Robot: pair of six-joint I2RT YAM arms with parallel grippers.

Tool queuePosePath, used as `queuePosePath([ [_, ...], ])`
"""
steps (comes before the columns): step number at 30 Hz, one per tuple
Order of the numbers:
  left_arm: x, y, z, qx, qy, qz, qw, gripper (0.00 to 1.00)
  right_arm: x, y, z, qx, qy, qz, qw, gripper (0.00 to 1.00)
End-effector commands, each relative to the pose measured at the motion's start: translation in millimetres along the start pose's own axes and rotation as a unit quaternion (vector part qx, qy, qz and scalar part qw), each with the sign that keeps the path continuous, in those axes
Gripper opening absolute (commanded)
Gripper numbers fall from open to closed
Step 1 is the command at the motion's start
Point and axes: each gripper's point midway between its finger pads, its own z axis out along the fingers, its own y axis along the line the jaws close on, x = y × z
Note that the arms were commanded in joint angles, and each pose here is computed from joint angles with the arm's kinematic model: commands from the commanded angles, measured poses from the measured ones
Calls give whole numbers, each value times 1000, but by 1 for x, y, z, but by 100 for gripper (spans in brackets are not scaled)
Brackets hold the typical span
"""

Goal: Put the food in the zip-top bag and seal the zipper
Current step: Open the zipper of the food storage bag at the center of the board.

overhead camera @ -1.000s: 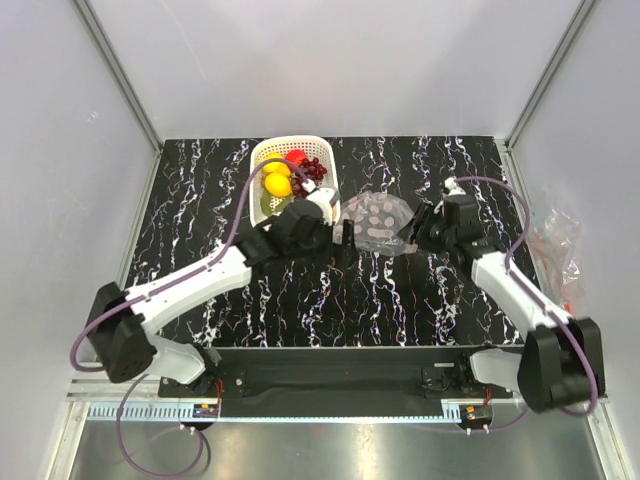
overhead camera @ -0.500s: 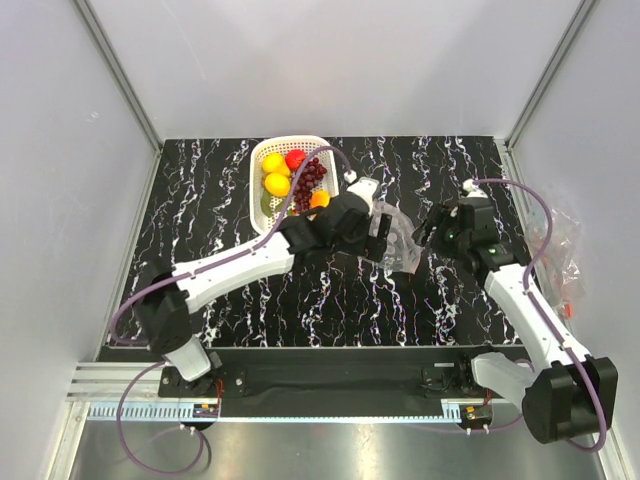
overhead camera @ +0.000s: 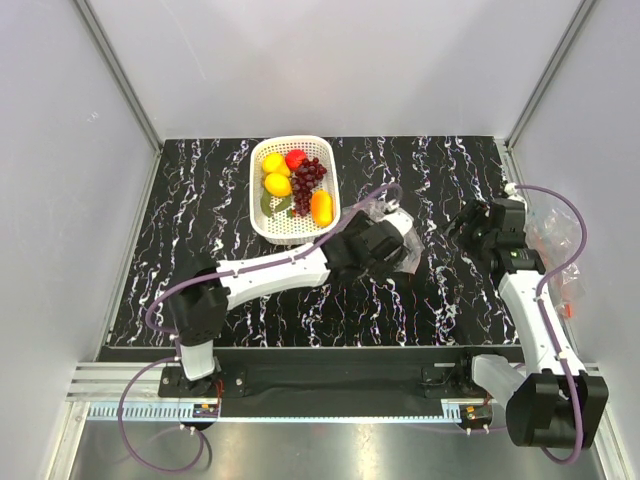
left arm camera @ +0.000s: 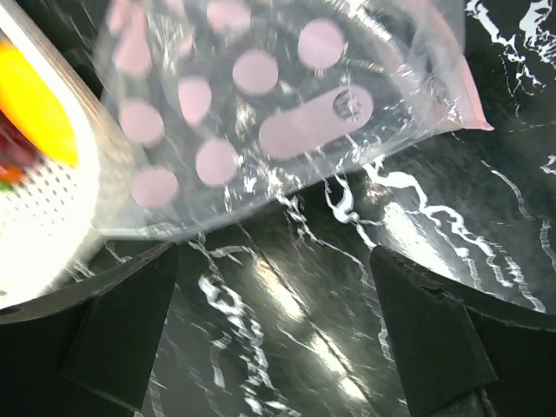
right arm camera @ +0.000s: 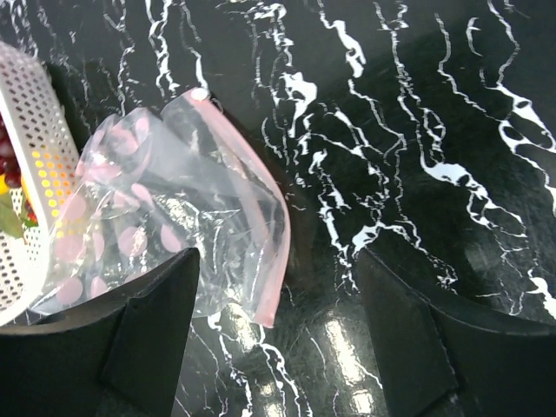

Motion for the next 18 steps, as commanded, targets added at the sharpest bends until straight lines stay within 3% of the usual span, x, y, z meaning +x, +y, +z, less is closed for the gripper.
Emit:
queuePosePath([
  [1,-31,15,-15,-51,-72,123,988,99,-8,-6,0,3,-21,12,1000,81],
  [4,-29,3,-18,-18,-92,197,976,99,-6,-8,-1,-1,-18,16,1000,81],
  [5,-19,-7,-14,18,-86,261,961,99,-7,-8,-3,-3,-22,18,1000,82],
  [7,-4,-13,-8,32,-61,320,945,99,-7,-4,-7,-14,-23,22,999,82],
  [13,-4,-24,14,37,-22,362,931,99,-10,-3,-16,-17,-29,20,999,82],
  [18,-3,-31,41,26,0,374,927,92,-9,4,-24,-36,-28,22,999,83],
])
